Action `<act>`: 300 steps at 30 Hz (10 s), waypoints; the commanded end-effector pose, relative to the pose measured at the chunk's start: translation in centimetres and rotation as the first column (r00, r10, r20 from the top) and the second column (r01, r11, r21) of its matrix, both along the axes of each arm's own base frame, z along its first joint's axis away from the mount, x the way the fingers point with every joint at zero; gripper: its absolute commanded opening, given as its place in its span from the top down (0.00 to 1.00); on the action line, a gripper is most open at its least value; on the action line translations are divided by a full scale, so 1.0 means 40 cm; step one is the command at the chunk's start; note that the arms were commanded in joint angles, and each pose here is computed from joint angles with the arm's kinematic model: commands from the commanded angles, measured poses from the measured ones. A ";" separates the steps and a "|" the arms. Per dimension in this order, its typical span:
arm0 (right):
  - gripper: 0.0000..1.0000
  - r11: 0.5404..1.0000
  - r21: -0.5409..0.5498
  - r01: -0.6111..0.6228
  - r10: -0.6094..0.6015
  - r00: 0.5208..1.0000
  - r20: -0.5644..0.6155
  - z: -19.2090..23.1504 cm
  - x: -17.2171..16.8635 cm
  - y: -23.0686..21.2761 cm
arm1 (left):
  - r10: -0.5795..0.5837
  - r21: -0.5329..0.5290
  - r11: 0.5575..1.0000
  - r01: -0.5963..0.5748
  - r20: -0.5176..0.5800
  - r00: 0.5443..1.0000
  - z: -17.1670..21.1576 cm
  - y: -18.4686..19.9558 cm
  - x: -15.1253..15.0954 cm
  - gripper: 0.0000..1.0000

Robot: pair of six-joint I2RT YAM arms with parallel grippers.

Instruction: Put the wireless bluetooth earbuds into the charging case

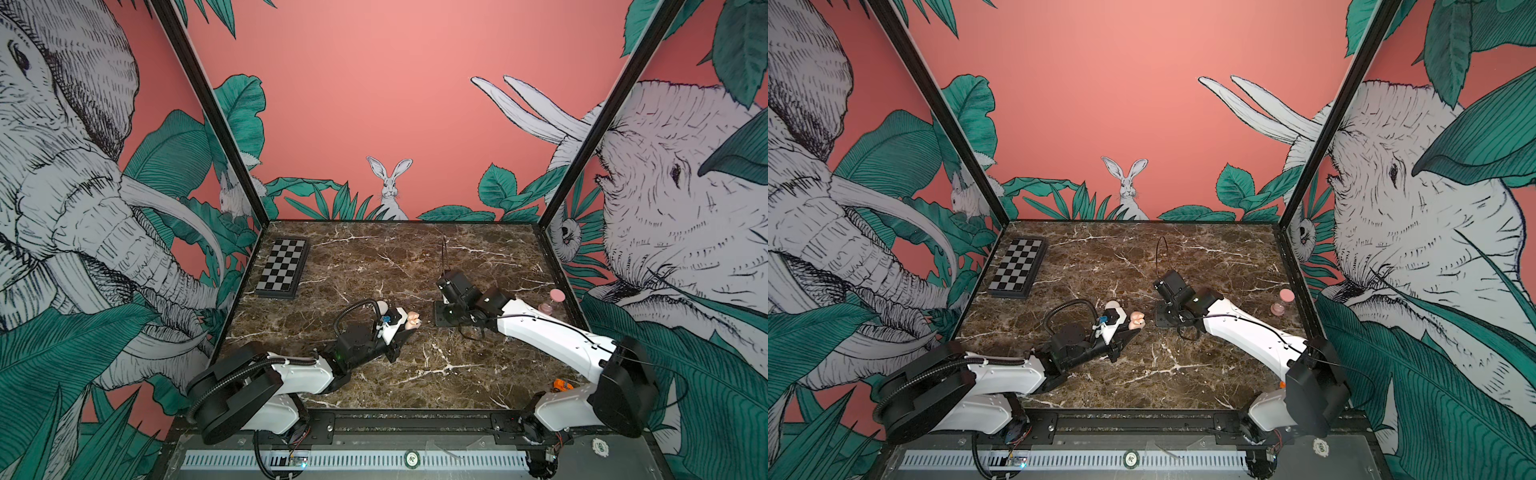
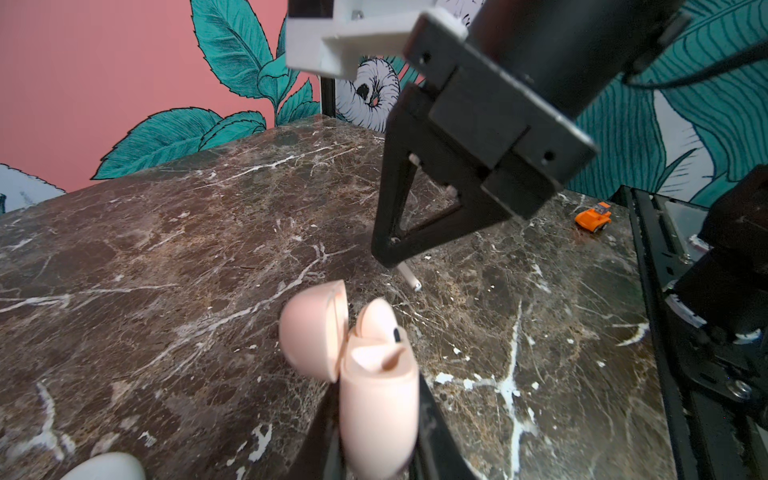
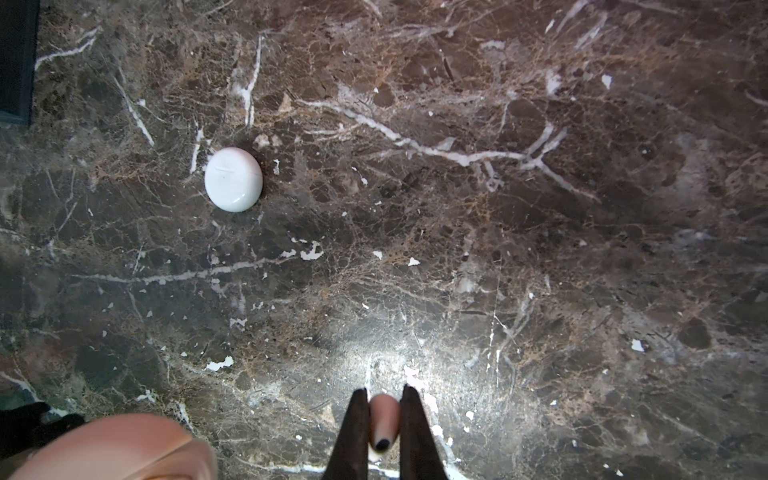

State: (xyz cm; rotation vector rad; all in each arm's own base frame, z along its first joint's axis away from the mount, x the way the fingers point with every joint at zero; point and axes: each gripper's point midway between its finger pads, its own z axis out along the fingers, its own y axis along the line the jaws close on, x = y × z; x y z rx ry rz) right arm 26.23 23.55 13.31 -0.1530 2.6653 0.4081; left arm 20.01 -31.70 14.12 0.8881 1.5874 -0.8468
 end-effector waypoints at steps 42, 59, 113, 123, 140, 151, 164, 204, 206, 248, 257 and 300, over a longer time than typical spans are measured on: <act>0.93 0.991 0.123 -0.043 0.027 0.991 0.130 0.188 0.006 0.024 | -0.036 -0.146 0.989 0.030 -0.035 0.999 0.059 -0.056 0.013 1.00; 0.94 0.994 0.106 -0.037 0.024 0.992 0.126 0.166 -0.003 0.018 | -0.006 -0.136 0.991 -0.006 -0.091 0.996 0.043 -0.044 0.018 1.00; 0.68 0.962 -0.192 0.192 -0.250 0.904 -0.348 -0.270 0.061 -0.005 | 0.075 -0.114 0.991 -0.066 0.079 0.994 0.093 0.047 -0.001 1.00; 0.73 0.962 -0.214 0.170 -0.239 0.902 -0.360 -0.296 0.056 -0.008 | 0.075 -0.104 0.992 -0.067 0.073 0.995 0.082 0.046 0.000 1.00; 0.82 0.991 -0.132 0.013 -0.064 0.921 -0.385 -0.288 0.001 0.020 | 0.118 -0.105 0.989 -0.107 0.102 0.988 0.097 0.065 0.010 1.00; 0.81 0.933 -0.213 -0.289 0.181 0.892 -0.414 -0.281 -0.119 0.002 | 0.253 -0.158 0.960 -0.231 0.136 0.958 0.142 0.123 0.039 1.00; 0.58 0.864 -0.386 -0.323 0.161 0.904 -0.397 -0.287 -0.123 -0.076 | 0.269 -0.145 0.957 -0.250 0.134 0.954 0.132 0.129 0.044 1.00; 0.18 0.760 0.096 0.643 -0.577 0.735 -0.356 -0.094 -0.089 -0.066 | 0.290 -0.175 0.948 -0.267 0.124 0.949 0.157 0.134 0.050 1.00; 0.18 0.720 0.113 0.685 -0.610 0.702 -0.368 -0.096 -0.083 -0.061 | 0.288 -0.184 0.947 -0.264 0.121 0.950 0.169 0.136 0.047 1.00; 0.70 0.574 -0.037 0.818 -0.725 0.488 -0.486 -0.283 -0.065 0.031 | 0.292 -0.160 0.949 -0.273 0.114 0.950 0.153 0.148 0.042 1.00; 0.76 0.585 -0.049 0.809 -0.723 0.494 -0.482 -0.296 -0.068 0.029 | 0.293 -0.157 0.949 -0.274 0.112 0.950 0.150 0.148 0.042 1.00; 0.76 0.995 -0.006 0.103 -0.099 0.936 -0.338 -0.206 -0.062 0.030 | 0.300 -0.149 0.947 -0.284 0.101 0.949 0.148 0.150 0.045 1.00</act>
